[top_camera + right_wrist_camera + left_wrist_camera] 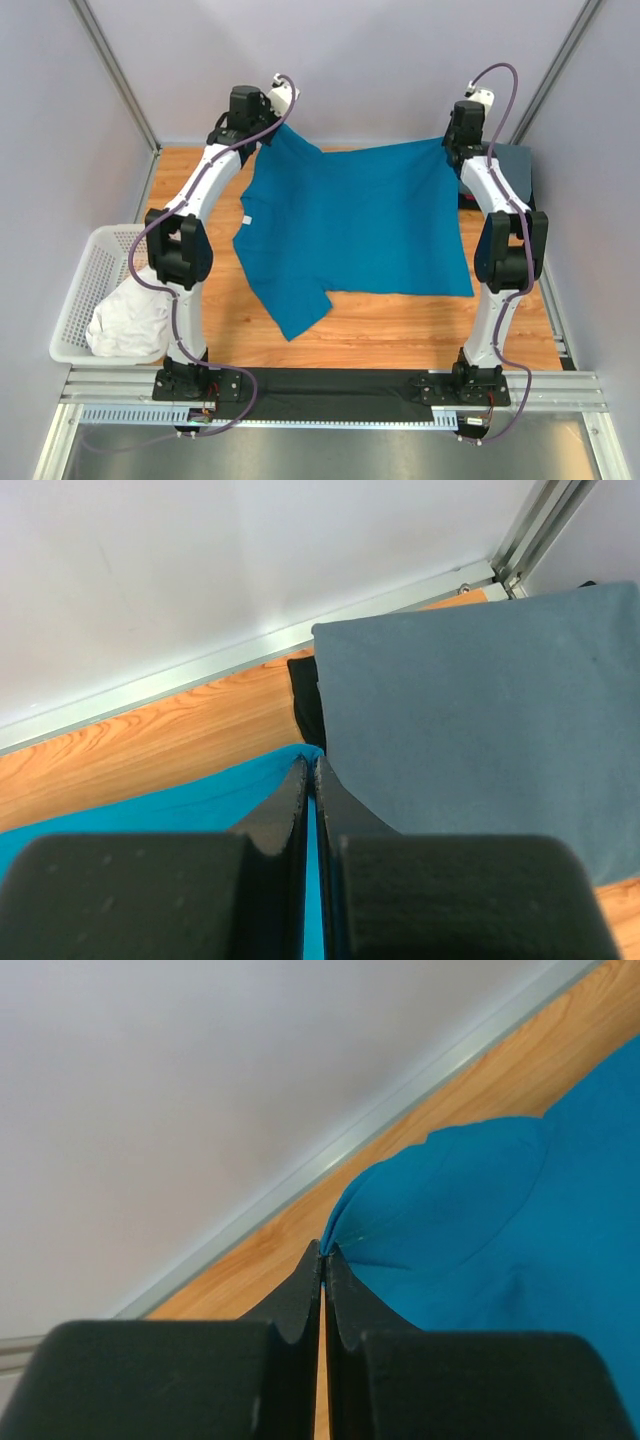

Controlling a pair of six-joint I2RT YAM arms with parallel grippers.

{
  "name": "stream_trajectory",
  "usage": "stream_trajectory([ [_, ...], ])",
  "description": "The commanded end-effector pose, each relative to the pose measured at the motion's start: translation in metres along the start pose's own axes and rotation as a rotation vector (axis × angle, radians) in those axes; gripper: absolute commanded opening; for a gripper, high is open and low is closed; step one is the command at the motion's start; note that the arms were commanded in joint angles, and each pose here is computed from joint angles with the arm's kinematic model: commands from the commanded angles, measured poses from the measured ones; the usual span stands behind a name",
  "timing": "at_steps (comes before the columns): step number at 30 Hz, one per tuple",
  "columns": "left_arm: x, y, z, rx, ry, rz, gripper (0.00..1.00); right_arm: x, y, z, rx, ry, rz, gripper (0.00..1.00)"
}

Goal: Fold and stack the t-shirts
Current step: Fold the tshirt

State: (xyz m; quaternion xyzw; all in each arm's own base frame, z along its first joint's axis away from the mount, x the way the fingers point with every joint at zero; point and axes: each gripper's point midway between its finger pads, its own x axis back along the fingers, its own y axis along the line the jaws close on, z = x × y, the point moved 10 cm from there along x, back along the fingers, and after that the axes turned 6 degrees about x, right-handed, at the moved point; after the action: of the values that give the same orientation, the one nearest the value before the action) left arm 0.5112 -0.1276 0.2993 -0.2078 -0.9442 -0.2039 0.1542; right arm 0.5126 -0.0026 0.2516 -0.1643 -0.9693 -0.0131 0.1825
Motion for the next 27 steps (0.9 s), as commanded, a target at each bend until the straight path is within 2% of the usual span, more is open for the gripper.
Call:
stream_trajectory([
  [1, 0.026, 0.005, -0.019, -0.04, -0.054, -0.006, 0.0, -0.003, -0.005, -0.02, -0.026, -0.062, -0.015, 0.01],
  [9, 0.052, -0.007, -0.009, 0.004, -0.029, 0.055, 0.0, 0.003, -0.011, -0.003, 0.031, -0.032, -0.022, 0.0],
  [21, 0.093, -0.024, 0.01, 0.022, -0.059, 0.108, 0.0, 0.033, -0.023, 0.012, 0.095, -0.064, -0.049, 0.01],
  [26, 0.098, -0.031, 0.022, 0.026, -0.047, 0.127, 0.0, 0.048, -0.029, 0.019, 0.122, -0.12, -0.069, 0.0],
  [27, 0.099, -0.033, 0.026, 0.025, -0.04, 0.132, 0.0, 0.046, -0.044, 0.028, 0.148, -0.101, -0.043, 0.0],
])
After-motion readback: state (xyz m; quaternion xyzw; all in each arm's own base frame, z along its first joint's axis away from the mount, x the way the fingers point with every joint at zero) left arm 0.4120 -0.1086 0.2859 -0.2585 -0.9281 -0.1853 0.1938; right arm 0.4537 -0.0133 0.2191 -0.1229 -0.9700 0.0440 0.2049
